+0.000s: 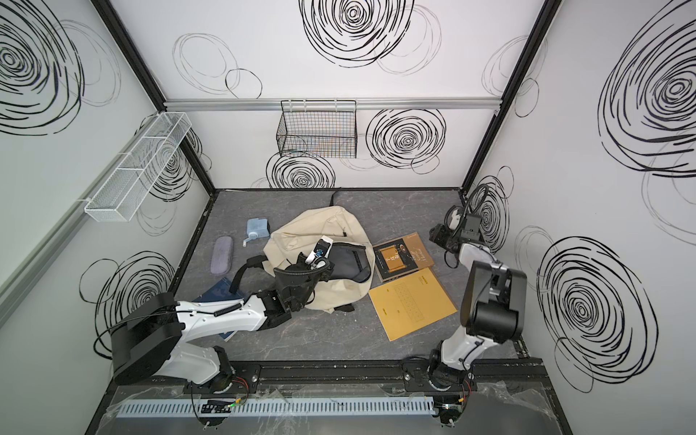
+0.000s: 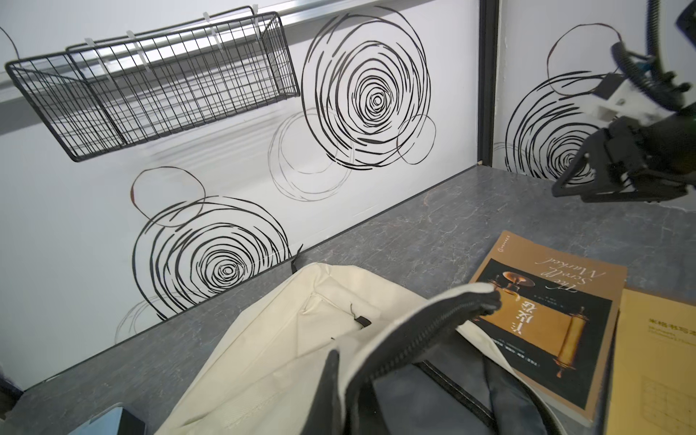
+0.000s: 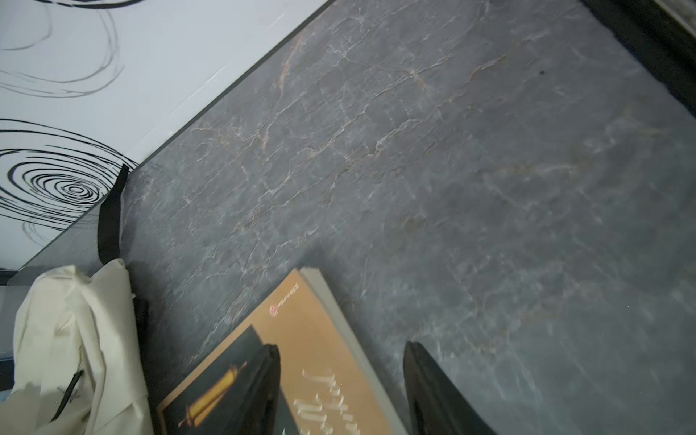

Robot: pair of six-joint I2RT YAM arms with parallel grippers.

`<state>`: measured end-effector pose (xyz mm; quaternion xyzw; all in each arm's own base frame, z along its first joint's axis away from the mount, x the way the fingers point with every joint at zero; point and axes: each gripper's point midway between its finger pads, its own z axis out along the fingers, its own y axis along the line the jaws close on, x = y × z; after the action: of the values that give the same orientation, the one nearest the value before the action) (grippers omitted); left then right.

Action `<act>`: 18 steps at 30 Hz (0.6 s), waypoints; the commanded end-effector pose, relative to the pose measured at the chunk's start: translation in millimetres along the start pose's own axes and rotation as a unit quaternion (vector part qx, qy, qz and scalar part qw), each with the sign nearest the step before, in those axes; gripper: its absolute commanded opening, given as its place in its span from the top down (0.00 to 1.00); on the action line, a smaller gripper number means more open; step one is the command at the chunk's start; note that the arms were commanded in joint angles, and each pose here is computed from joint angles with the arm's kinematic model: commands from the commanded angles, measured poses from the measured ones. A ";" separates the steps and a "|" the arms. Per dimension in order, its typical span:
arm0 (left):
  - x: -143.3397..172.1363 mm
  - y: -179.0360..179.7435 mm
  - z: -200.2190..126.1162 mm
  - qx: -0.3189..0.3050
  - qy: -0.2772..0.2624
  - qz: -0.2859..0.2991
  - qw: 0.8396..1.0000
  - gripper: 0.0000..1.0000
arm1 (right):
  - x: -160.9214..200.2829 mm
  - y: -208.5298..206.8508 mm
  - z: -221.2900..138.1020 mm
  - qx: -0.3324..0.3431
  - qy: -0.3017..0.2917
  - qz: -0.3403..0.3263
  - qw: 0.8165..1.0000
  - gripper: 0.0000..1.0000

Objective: Pack books, pencil case, and school supplies into a backpack
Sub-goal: Close the student bag at the center of the table.

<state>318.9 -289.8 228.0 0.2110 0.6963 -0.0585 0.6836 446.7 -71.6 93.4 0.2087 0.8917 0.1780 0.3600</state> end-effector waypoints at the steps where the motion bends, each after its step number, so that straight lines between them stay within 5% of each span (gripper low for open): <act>1: -19.7 -12.0 5.0 0.017 -0.028 -0.061 0.998 1.00 | 37.5 -2.5 17.2 -0.027 0.112 0.011 0.993 0.44; 8: -2.6 -30.3 13.6 0.016 -0.004 -0.100 0.995 1.00 | 88.4 -11.2 45.1 -0.045 0.206 0.029 0.977 0.40; 13: 13.4 -49.1 18.2 0.025 0.022 -0.109 0.994 0.98 | 99.6 -4.1 41.0 -0.059 0.219 0.033 0.973 0.38; 16: 18.9 -53.6 18.2 0.029 0.029 -0.116 0.992 0.59 | 98.1 4.2 32.6 -0.074 0.210 0.034 0.974 0.38; 18: 14.4 -56.3 17.5 0.041 0.029 -0.114 0.992 0.49 | 96.9 0.4 28.3 -0.065 0.202 0.036 0.977 0.38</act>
<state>314.1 -335.4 181.0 0.1838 0.7417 -0.1199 0.6338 431.7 -24.4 33.6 0.1568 0.9174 0.2861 0.2277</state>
